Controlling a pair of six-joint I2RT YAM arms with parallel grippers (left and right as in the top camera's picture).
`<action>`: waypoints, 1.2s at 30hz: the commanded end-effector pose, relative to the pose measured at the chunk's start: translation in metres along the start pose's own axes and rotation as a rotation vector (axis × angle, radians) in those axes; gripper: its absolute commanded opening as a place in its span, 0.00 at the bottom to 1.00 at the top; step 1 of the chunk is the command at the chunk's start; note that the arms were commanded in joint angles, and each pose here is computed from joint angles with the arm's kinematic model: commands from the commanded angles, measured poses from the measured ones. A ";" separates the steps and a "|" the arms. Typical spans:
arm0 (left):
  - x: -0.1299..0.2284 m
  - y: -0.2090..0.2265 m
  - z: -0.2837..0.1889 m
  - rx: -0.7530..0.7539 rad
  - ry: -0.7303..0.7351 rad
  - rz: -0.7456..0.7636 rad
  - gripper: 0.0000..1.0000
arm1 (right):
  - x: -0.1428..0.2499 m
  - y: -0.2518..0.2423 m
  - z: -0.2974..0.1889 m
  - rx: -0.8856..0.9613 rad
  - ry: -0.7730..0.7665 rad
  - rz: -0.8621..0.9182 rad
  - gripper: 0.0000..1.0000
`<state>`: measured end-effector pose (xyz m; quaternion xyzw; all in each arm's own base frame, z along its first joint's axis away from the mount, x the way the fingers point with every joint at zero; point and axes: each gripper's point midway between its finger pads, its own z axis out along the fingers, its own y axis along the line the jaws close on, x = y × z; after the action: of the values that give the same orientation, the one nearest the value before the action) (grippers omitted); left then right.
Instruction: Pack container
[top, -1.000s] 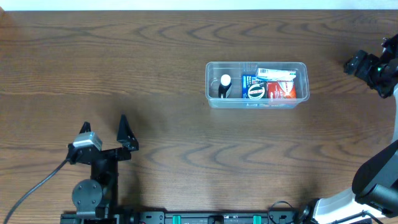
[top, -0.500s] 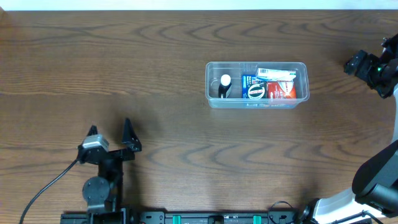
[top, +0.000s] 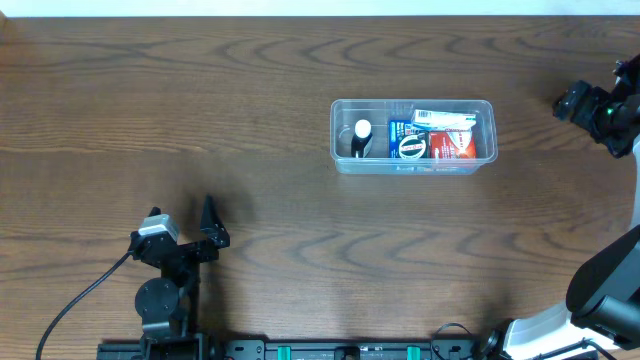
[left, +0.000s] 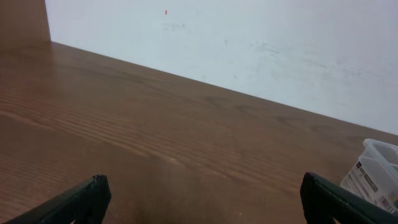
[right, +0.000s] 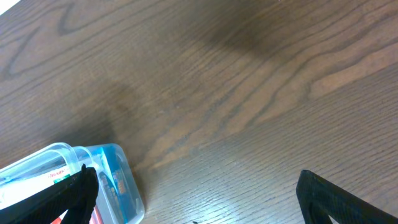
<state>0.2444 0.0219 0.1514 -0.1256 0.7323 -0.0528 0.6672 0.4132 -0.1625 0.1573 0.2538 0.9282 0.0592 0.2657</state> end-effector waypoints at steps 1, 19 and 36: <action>0.014 0.008 0.000 -0.031 0.048 0.013 0.98 | -0.004 0.001 -0.005 -0.005 -0.015 0.010 0.99; 0.014 0.008 0.000 -0.032 0.049 0.013 0.98 | -0.004 0.001 -0.005 -0.004 -0.014 0.010 0.99; 0.014 0.008 0.000 -0.032 0.049 0.013 0.98 | -0.001 0.117 -0.106 -0.173 -0.221 -0.223 0.99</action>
<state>0.2444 0.0219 0.1516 -0.1257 0.7321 -0.0527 0.6674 0.4167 -0.0871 0.2412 0.1603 0.9187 0.0704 0.3540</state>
